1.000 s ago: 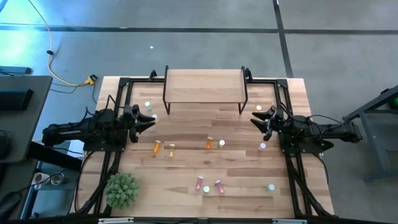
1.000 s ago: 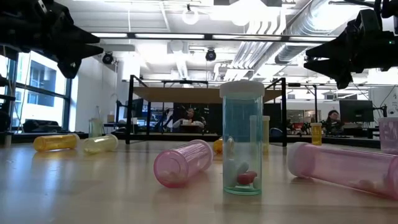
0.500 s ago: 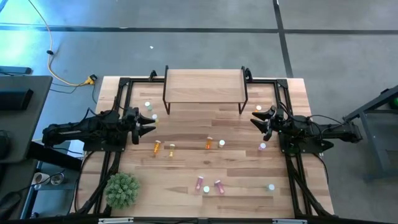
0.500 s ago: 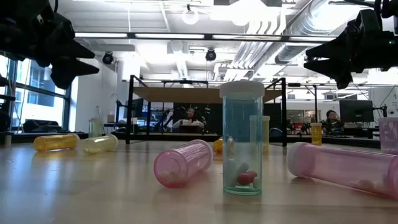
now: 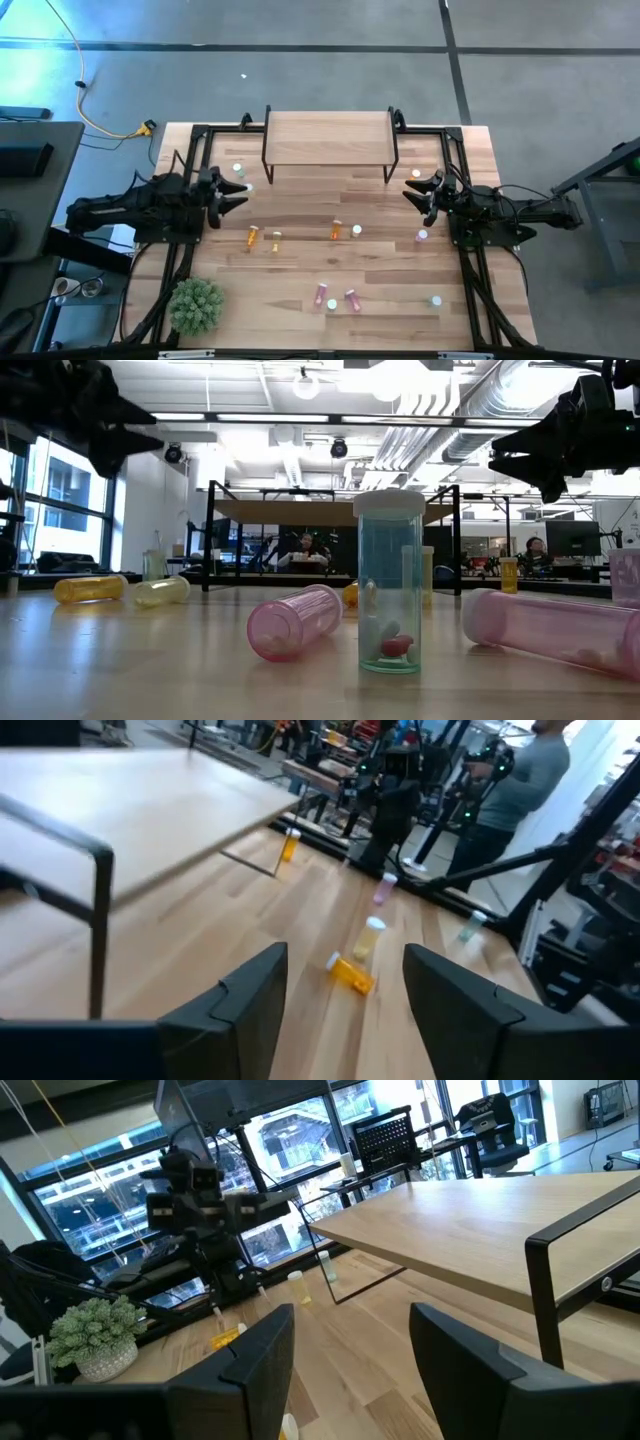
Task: Pick and place medicine bottles onto shelf by color
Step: Put the top yellow pill bottle on the shelf
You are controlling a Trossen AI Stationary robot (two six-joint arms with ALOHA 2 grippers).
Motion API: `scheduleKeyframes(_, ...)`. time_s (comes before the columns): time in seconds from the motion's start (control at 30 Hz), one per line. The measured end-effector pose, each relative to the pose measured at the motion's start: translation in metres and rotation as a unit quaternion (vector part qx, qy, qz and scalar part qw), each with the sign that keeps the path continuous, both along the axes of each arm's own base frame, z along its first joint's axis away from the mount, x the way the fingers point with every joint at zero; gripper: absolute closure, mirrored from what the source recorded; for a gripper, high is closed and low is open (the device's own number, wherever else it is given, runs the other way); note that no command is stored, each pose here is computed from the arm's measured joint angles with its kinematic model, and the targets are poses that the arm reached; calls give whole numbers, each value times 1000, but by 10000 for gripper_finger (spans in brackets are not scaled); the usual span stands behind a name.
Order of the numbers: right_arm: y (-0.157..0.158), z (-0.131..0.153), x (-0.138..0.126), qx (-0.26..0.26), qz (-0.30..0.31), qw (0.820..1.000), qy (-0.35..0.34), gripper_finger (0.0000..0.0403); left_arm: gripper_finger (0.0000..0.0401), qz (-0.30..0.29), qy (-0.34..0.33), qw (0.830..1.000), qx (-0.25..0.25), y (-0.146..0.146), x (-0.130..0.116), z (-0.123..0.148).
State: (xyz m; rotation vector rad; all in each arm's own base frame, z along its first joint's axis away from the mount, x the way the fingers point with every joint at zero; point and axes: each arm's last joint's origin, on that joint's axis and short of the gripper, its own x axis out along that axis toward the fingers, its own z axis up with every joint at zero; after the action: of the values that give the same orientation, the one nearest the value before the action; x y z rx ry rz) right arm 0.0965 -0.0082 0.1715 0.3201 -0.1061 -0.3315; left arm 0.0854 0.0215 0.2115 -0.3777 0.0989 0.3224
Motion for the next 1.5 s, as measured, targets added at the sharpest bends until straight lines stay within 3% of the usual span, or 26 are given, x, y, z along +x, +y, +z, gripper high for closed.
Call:
scheduleKeyframes(0.2,0,0,0,0,0,1000,0,213,215,14,70,997,24,3,6,28)
scheduleKeyframes(0.37,0,0,0,0,0,1000,0,213,215,23,203,979,21,6,14,38)
scheduleKeyframes(0.6,0,0,0,0,0,1000,0,213,215,28,263,964,12,9,28,47)
scheduleKeyframes(0.77,0,0,0,0,0,1000,0,213,202,81,299,951,-18,14,32,50)
scheduleKeyframes(1.0,0,0,0,0,0,1000,0,213,177,191,343,913,-108,27,35,43)
scheduleKeyframes(1.17,0,0,0,0,0,1000,0,213,176,212,350,897,-169,34,42,36)
scheduleKeyframes(1.5,0,0,0,0,0,1000,0,213,176,236,399,866,-187,43,57,19)
